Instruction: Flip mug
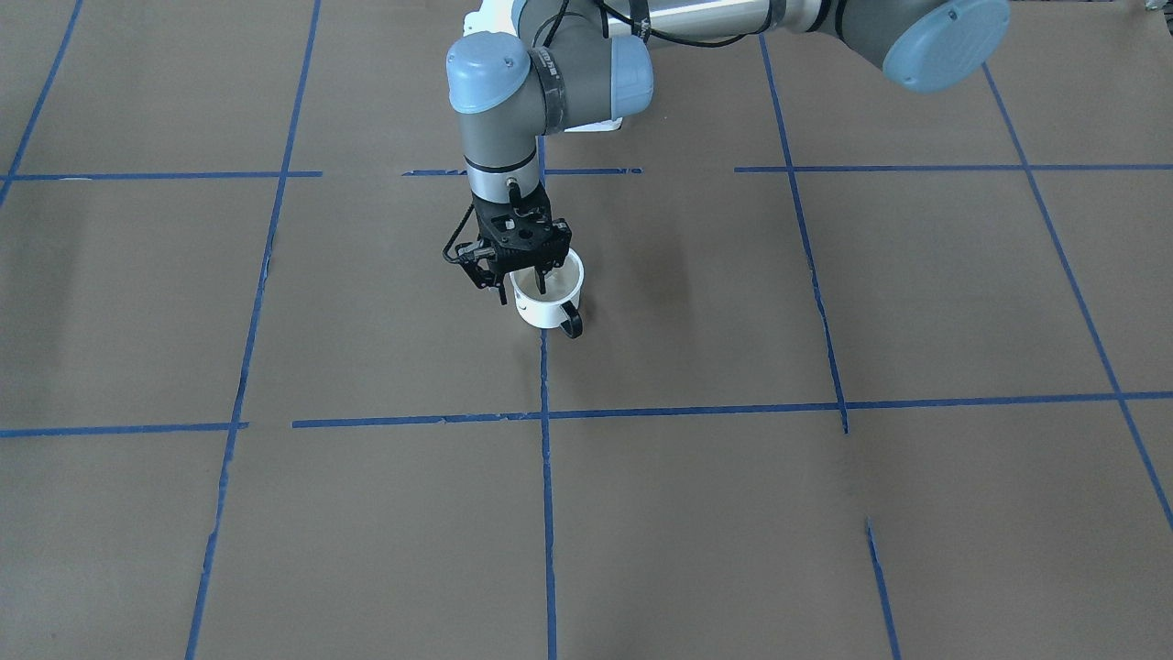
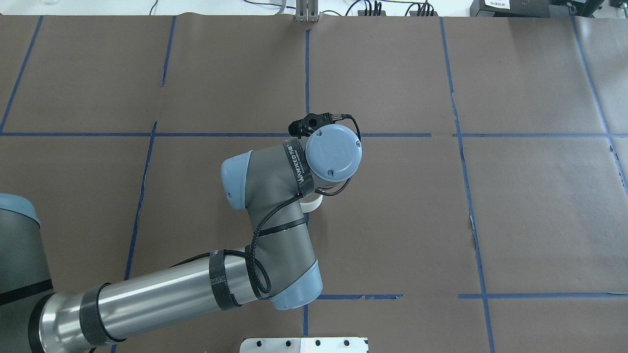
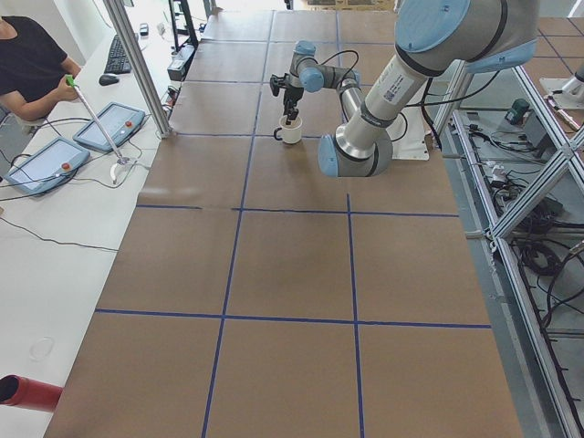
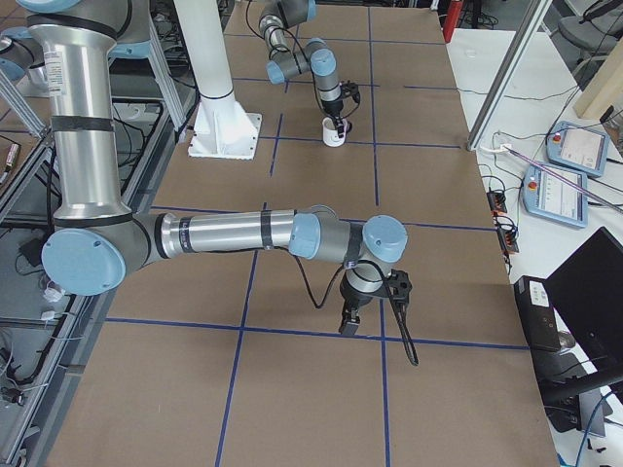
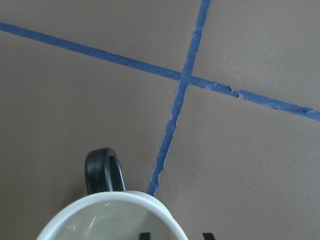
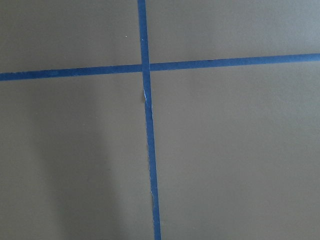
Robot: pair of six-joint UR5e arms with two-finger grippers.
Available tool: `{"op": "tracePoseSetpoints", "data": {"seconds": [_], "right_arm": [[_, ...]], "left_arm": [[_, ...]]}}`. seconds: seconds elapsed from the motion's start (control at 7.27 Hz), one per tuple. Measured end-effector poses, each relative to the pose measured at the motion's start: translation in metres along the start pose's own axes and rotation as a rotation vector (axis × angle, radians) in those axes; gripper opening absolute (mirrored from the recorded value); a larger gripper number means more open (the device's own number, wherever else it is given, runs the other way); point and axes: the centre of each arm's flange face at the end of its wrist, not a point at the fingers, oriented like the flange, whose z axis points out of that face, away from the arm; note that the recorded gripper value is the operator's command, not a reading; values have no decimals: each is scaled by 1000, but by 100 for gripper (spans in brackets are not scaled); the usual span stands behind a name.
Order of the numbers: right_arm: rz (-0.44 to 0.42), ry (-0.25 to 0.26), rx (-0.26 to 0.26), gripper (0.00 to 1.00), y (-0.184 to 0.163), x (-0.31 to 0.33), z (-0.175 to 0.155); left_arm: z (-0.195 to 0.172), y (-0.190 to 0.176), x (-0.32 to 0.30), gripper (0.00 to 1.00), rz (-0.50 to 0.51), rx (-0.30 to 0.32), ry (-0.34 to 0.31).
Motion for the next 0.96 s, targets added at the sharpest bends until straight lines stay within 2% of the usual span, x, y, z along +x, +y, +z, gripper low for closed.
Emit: {"op": "tracePoseSetpoints", "data": {"seconds": [0.28, 0.55, 0.96], "right_arm": [[1, 0, -1, 100, 0, 0, 0], [1, 0, -1, 100, 0, 0, 0], [1, 0, -1, 100, 0, 0, 0]], "left_arm": [[-20, 0, -2, 100, 45, 4, 38], [-57, -22, -24, 100, 137, 26, 79], [-109, -109, -96, 100, 305, 32, 75]]}}
